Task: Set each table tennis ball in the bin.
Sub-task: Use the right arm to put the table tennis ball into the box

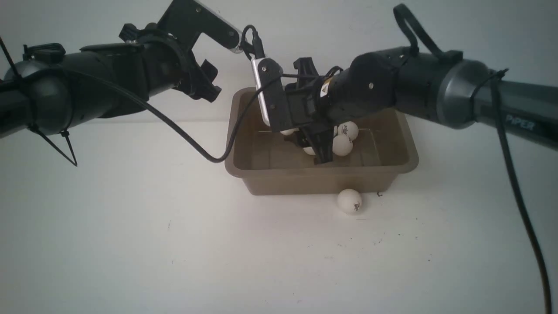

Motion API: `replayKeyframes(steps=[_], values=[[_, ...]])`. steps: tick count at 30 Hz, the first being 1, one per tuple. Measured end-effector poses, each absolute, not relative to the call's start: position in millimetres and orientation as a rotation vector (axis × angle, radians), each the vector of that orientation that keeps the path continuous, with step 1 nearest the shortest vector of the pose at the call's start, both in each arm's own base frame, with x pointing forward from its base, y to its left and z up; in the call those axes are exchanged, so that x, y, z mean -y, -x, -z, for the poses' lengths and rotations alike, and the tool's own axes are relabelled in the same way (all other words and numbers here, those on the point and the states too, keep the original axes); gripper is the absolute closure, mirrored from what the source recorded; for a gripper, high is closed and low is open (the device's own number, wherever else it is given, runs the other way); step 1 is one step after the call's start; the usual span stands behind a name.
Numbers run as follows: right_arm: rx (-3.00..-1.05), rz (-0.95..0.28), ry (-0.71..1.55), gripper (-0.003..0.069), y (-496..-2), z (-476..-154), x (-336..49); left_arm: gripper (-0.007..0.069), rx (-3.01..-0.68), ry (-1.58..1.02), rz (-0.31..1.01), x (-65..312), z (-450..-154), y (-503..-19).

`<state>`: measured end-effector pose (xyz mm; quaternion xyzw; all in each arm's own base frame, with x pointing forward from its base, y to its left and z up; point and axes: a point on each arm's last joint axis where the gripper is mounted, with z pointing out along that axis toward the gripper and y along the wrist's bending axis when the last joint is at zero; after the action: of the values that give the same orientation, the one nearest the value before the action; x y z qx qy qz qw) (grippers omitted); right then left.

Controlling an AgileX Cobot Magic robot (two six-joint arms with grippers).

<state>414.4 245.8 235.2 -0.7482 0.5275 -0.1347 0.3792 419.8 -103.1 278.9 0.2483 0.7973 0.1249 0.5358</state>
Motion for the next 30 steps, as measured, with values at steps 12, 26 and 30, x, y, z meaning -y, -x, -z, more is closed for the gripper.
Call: replayKeyframes(steps=[12, 26, 30], values=[[-1.363, 0.373, 1.884, 0.0296, -423, -231, -238, 0.0130, -1.875, -0.565, -0.401, 90, -293, -426], [-1.322, 0.468, 1.821, 0.0267, -431, -238, -233, 0.0146, -1.769, -0.543, -0.431, 64, -327, -440], [-1.309, 0.477, 1.815, 0.0259, -431, -240, -233, 0.0146, -1.761, -0.535, -0.435, 62, -331, -440]])
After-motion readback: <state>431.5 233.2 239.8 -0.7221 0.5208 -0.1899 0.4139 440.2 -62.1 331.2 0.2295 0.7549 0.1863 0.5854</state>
